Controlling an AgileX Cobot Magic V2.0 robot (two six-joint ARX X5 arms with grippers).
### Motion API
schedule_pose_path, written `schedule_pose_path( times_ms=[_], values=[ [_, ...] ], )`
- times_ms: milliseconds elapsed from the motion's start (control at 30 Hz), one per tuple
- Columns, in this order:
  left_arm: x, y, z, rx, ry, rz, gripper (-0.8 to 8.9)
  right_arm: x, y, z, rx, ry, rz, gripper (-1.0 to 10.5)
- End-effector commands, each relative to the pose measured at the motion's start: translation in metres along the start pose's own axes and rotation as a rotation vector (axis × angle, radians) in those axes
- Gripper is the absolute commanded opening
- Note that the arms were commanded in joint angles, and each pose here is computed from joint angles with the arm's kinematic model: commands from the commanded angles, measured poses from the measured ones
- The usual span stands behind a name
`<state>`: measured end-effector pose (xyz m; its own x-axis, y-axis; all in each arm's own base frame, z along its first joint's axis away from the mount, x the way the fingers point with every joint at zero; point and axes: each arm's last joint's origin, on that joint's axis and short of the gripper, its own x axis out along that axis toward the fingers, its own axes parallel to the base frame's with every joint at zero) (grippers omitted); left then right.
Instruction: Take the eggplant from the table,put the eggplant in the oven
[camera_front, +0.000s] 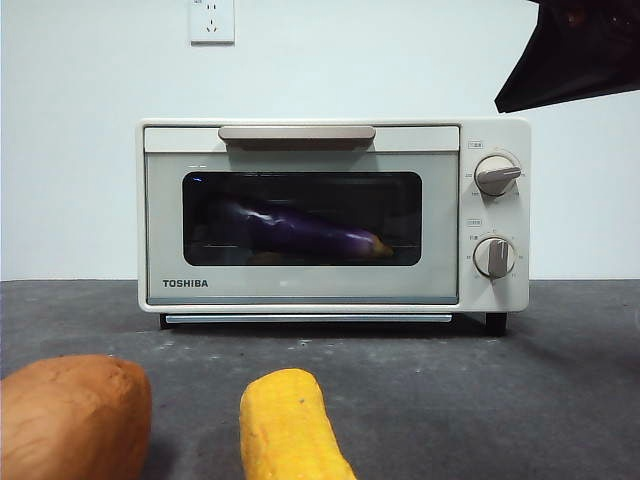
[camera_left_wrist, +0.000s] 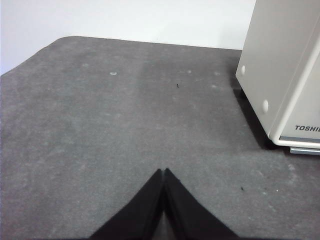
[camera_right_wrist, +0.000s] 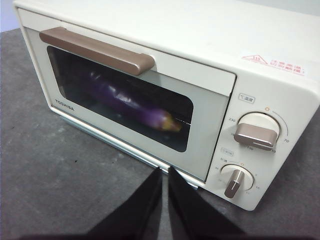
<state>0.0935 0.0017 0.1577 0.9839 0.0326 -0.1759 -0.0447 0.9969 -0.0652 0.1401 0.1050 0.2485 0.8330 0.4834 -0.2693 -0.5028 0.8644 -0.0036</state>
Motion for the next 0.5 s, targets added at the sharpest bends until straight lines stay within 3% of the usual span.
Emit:
schedule_pose_path(
  times_ms=[33,500],
  values=[
    [0.0001,0.0002,-0.0007,-0.007,0.001,0.001,0.08,0.0005,0.001,0.0022,0.011,-0.012,0.001,0.0],
    [0.0041,0.0008,-0.0098,-0.007,0.009,0.002,0.08,0.0005,0.001,0.0022,0.011,-0.012,0.001,0.0]
  ],
)
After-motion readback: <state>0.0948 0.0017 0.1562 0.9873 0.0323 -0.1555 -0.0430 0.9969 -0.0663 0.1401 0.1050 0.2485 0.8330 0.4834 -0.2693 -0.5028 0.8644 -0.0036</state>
